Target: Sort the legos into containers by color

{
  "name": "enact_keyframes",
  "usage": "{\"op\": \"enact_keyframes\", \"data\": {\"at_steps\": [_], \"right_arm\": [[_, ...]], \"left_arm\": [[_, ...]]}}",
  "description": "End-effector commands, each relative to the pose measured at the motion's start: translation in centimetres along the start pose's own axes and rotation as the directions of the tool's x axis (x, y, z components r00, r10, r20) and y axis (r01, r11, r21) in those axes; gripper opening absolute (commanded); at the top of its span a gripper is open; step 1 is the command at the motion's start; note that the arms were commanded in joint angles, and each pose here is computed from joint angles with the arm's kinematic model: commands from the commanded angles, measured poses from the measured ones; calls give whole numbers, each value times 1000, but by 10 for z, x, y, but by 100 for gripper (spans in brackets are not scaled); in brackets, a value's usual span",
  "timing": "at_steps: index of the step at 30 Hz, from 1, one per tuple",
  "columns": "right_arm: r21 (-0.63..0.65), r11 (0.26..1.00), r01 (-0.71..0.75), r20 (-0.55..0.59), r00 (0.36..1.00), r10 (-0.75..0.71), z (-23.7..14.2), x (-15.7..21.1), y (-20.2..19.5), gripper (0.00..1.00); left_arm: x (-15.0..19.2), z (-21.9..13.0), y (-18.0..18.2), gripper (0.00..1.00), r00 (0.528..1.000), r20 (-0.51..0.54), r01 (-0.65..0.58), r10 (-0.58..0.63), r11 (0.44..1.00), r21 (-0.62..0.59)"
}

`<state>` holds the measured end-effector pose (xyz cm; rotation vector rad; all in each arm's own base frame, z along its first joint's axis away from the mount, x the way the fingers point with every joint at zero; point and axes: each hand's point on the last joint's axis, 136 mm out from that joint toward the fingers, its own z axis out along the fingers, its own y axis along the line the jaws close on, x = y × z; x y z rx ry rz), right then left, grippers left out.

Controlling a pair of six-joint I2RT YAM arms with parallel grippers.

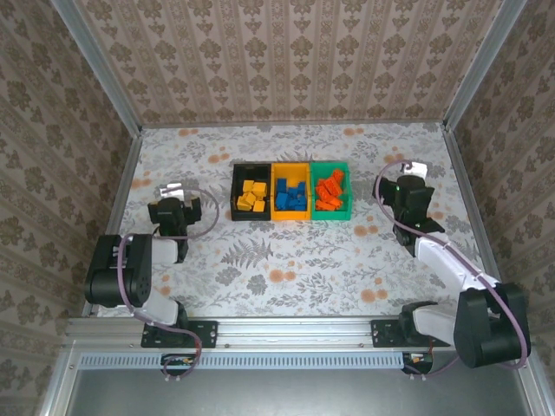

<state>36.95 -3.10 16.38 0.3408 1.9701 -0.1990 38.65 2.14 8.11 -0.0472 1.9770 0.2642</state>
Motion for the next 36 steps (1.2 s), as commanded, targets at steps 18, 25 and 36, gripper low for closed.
{"op": "enact_keyframes", "data": {"at_steps": [18, 25, 36], "right_arm": [[-129, 987, 97, 99, 992, -84, 46, 50, 20, 100], [-130, 987, 96, 100, 991, -84, 46, 50, 20, 100], [-131, 987, 96, 100, 991, -84, 46, 50, 20, 100]], "left_arm": [[-19, 0, -3, 100, 997, 78, 20, -22, 999, 29], [-20, 0, -3, 100, 997, 79, 21, -23, 999, 29], [-19, 0, -4, 100, 997, 76, 17, -19, 999, 33]]}}
